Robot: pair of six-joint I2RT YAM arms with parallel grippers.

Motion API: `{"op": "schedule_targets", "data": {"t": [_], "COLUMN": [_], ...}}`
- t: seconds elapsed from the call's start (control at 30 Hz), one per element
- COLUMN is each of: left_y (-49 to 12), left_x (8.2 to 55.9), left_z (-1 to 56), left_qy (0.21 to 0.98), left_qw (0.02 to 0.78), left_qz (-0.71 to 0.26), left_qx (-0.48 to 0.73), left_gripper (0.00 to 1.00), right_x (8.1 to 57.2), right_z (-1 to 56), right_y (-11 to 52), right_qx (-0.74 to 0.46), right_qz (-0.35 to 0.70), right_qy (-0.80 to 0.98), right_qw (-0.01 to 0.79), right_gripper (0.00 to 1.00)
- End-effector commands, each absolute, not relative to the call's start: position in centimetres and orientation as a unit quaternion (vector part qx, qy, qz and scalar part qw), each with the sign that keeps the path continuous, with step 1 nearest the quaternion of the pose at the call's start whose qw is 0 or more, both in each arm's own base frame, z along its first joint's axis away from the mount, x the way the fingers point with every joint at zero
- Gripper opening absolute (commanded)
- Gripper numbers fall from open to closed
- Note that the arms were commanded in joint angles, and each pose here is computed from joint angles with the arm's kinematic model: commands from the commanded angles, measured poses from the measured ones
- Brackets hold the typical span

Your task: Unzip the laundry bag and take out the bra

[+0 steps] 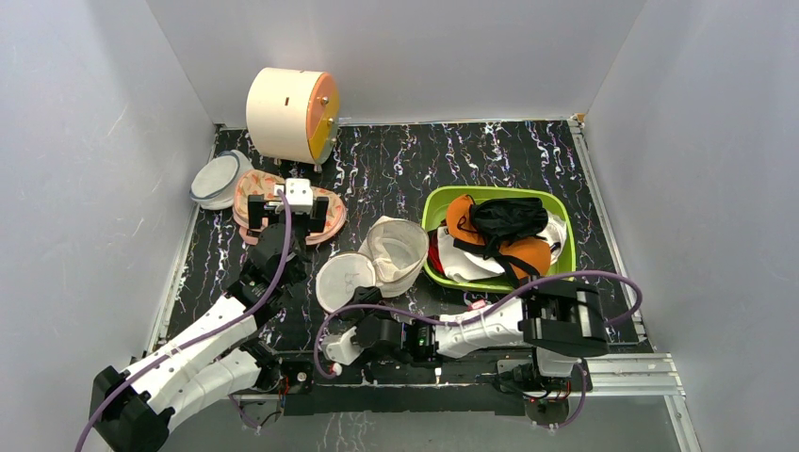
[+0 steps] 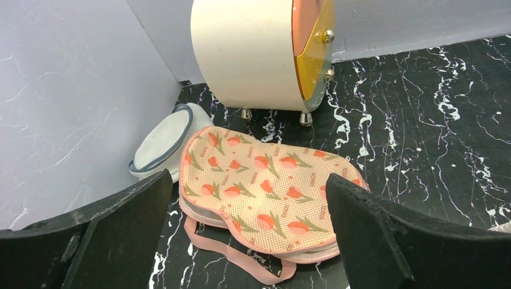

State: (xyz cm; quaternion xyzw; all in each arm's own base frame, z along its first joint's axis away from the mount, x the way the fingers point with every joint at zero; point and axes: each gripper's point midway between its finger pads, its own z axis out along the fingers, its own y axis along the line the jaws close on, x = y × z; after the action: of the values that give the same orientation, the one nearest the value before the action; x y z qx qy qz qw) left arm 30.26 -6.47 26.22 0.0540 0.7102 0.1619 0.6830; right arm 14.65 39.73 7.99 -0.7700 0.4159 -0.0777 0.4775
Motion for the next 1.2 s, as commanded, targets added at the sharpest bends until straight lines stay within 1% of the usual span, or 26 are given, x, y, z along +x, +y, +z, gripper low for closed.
{"op": "schedule_targets", "data": {"t": [0.0,0.1,0.2,0.33,0.47,0.5,0.57,0.7,0.8,0.93,1.17], "left_y": [-6.0,-5.7,-5.4,-5.2,-5.4,-5.5,-5.5,-5.2,-4.9,-4.7,-3.2], "left_x": [30.5,30.6,30.4,30.3,30.5,30.6,30.6,30.5,30.3,30.0,28.8], "left_z": [27.4,27.4,27.5,27.6,27.4,27.3,27.3,27.5,27.8,28.7,30.4], "left_qy": [0.703,0.704,0.703,0.7,0.704,0.706,0.707,0.704,0.701,0.697,0.674], "left_qw": [0.695,0.694,0.694,0.697,0.694,0.692,0.69,0.691,0.695,0.701,0.721], "left_qz": [0.149,0.152,0.157,0.156,0.152,0.152,0.155,0.161,0.162,0.154,0.158], "left_qx": [0.021,0.017,0.011,0.008,0.008,0.009,0.01,0.006,0.001,-0.008,-0.036], "left_gripper": [0.98,0.98,0.98,0.98,0.98,0.98,0.98,0.98,0.99,0.98,0.98], "right_x": [15.0,15.3,15.5,16.7,17.4,17.6,18.0,18.3,18.0,17.3,15.6], "right_z": [10.6,9.5,8.2,8.2,8.9,9.2,9.0,10.3,11.5,12.8,16.9], "right_y": [42.8,43.5,43.8,44.3,45.1,45.4,45.6,45.9,46.1,46.7,46.8], "right_qx": [-0.749,-0.753,-0.759,-0.734,-0.704,-0.694,-0.68,-0.643,-0.617,-0.592,-0.519], "right_qz": [-0.068,-0.089,-0.103,-0.145,-0.159,-0.163,-0.177,-0.172,-0.145,-0.078,0.066], "right_qy": [0.4,0.396,0.39,0.389,0.381,0.382,0.387,0.399,0.422,0.469,0.531], "right_qw": [0.523,0.519,0.511,0.538,0.579,0.589,0.597,0.631,0.648,0.651,0.667], "right_gripper": [0.9,0.83,0.81,0.7,0.64,0.61,0.51,0.39,0.25,0.0,0.0]}}
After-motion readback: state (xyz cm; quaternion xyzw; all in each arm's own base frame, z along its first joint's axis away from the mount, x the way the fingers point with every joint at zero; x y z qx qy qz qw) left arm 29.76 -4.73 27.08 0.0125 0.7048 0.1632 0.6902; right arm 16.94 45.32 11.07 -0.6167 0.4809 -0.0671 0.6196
